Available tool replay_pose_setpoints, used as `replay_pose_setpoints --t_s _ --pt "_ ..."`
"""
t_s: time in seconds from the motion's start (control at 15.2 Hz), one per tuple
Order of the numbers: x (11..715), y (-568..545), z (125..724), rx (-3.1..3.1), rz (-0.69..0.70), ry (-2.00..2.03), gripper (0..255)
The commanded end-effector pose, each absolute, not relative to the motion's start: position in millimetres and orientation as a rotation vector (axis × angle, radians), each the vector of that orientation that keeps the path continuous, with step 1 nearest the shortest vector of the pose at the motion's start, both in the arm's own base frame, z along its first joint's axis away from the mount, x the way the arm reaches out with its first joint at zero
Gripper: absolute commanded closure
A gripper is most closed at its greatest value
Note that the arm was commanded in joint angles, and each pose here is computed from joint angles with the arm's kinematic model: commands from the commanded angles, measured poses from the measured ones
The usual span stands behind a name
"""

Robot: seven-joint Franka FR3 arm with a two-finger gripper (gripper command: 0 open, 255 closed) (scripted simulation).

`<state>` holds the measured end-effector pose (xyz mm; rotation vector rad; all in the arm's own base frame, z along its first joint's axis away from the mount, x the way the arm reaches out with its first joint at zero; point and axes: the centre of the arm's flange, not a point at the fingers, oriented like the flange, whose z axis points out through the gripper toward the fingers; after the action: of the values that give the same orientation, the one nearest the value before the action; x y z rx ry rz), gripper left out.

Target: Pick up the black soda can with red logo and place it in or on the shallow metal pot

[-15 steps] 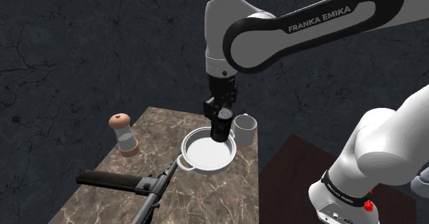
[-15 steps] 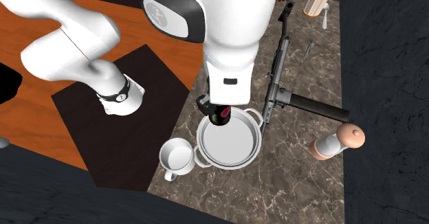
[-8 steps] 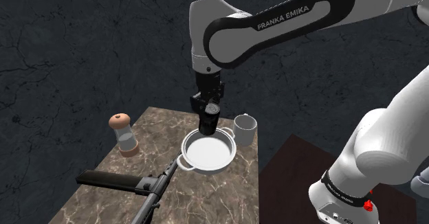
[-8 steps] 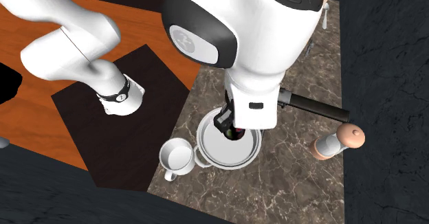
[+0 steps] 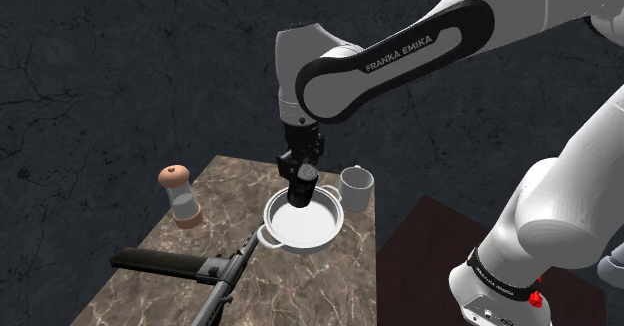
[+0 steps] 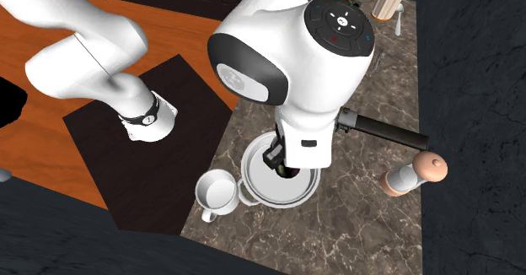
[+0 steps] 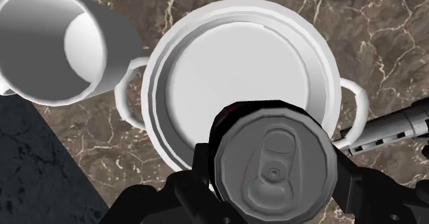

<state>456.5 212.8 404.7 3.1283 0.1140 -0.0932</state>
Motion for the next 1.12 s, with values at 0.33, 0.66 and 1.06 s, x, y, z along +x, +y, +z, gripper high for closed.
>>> replay_pose_setpoints --t_s 0.33,0.66,1.06 --pt "456.7 212.2 368.0 3.129 -0.092 0.114 255" --pt "456.7 212.2 363.5 3.129 -0.092 0.114 255" --pt "456.8 212.1 363.5 3.129 -0.092 0.114 0"
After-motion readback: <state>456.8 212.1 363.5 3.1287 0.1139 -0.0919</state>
